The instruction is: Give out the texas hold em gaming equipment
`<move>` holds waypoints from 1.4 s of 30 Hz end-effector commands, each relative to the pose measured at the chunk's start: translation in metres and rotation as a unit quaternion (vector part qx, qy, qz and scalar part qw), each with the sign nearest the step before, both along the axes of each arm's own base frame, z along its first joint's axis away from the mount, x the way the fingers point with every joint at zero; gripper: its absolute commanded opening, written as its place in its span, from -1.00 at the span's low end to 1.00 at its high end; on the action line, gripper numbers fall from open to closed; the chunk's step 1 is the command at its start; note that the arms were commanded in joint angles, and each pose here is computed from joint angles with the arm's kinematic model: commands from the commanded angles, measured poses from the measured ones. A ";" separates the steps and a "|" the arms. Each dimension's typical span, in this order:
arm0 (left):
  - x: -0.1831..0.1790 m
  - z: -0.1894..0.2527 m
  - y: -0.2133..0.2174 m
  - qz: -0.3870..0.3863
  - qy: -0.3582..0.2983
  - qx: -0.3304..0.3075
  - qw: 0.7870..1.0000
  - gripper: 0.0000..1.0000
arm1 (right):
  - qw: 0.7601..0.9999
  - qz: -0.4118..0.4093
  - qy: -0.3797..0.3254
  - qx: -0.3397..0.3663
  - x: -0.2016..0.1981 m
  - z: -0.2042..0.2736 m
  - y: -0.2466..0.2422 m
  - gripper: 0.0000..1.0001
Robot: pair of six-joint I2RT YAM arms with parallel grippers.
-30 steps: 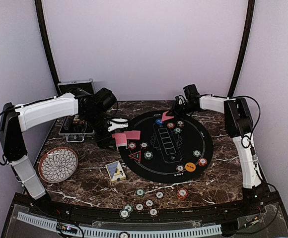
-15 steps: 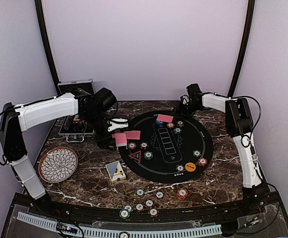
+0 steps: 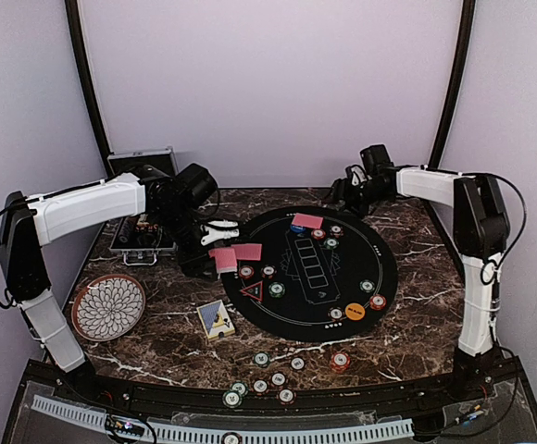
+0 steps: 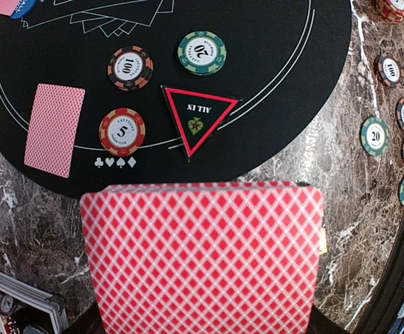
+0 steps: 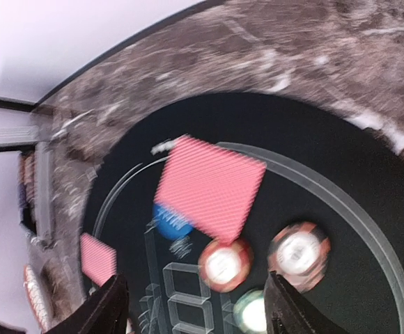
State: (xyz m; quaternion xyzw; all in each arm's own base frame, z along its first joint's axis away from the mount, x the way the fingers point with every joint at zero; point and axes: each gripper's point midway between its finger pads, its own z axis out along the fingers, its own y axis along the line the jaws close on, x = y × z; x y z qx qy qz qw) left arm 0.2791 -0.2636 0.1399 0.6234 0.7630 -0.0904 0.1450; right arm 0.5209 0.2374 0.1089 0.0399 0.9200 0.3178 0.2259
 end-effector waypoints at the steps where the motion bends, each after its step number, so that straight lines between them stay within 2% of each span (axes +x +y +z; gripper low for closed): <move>1: 0.003 0.017 -0.002 0.002 -0.019 -0.023 1.000 -1.00 | 0.994 0.059 -0.052 0.078 -0.049 0.050 0.053 0.45; 4: 0.005 0.016 -0.003 0.003 -0.021 -0.022 1.000 -1.00 | 0.987 0.096 -0.040 0.123 -0.095 0.059 0.083 0.58; 8: 0.007 0.019 -0.007 0.003 -0.020 -0.029 0.999 -1.00 | 0.975 0.134 -0.020 0.176 -0.146 0.063 0.117 0.64; 15: 0.010 0.022 -0.012 0.006 -0.018 -0.037 0.999 -1.00 | 0.951 0.176 0.010 0.252 -0.202 0.068 0.160 0.66; 28: 0.011 0.028 -0.014 0.008 -0.017 -0.044 0.999 -1.00 | 0.925 0.225 0.035 0.304 -0.230 0.071 0.221 0.66; 42: 0.009 0.028 -0.014 0.005 -0.014 -0.043 0.999 -1.00 | 0.906 0.248 0.050 0.340 -0.240 0.076 0.250 0.64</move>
